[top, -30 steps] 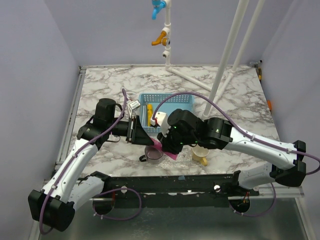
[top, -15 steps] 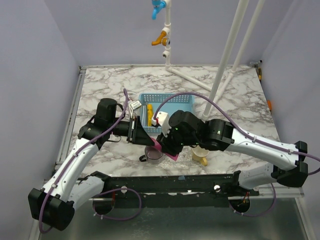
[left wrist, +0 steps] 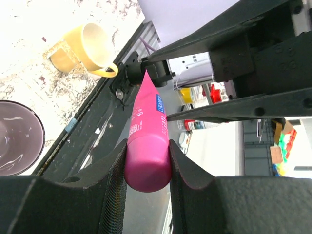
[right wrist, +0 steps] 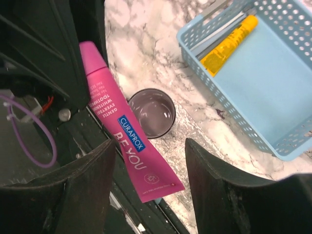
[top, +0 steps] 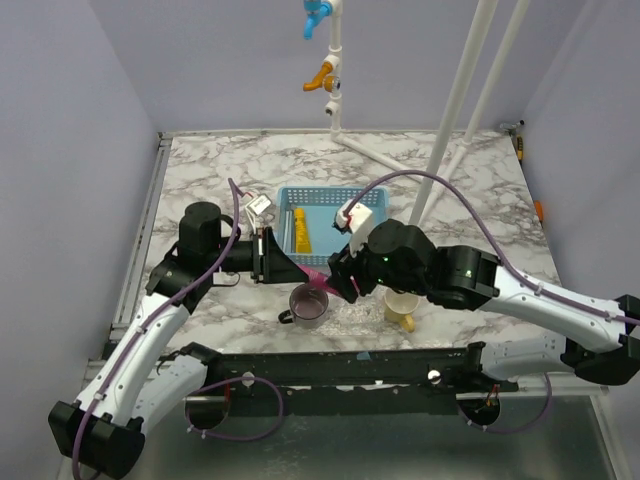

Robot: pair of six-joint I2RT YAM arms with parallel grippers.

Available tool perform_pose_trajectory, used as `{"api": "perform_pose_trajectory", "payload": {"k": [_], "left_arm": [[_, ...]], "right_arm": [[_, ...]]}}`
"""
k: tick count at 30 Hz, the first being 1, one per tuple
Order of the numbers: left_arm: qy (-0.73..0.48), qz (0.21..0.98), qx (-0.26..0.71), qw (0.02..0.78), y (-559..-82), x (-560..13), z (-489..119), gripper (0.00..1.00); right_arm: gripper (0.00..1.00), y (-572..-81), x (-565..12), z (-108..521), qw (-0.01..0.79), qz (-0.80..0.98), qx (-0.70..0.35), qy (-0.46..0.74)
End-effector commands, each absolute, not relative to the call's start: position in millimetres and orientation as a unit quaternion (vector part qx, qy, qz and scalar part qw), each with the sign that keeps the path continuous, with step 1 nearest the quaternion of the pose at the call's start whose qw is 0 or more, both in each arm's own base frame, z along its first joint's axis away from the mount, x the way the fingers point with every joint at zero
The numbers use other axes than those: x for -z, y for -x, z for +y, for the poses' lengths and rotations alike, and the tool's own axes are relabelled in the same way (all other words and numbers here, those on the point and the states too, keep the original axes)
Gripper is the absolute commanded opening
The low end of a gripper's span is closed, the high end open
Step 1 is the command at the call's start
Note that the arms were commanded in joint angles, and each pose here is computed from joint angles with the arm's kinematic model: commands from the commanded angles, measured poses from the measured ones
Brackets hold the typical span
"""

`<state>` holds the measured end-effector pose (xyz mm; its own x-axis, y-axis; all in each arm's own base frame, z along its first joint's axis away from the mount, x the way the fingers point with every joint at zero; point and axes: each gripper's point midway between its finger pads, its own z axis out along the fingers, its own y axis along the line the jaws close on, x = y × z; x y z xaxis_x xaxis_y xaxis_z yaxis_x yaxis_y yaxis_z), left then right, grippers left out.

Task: Prepare toiletry sets of a toothbrush and toothpaste on the tray

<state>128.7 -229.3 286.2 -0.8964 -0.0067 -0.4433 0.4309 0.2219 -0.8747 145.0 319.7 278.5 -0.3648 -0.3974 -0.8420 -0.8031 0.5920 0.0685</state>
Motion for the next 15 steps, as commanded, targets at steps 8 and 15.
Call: {"api": "perform_pose_trajectory", "payload": {"k": [8, 15], "left_arm": [[-0.075, 0.731, 0.624, 0.267, -148.3, -308.9, -223.4, 0.00], [-0.023, 0.704, 0.646, 0.295, -149.7, -322.8, -218.0, 0.00]], "right_arm": [[0.65, -201.9, -314.4, 293.1, 0.470, 0.821, -0.286, 0.155], [0.67, -208.2, -327.9, 292.8, 0.454, 0.807, -0.369, 0.080]]}}
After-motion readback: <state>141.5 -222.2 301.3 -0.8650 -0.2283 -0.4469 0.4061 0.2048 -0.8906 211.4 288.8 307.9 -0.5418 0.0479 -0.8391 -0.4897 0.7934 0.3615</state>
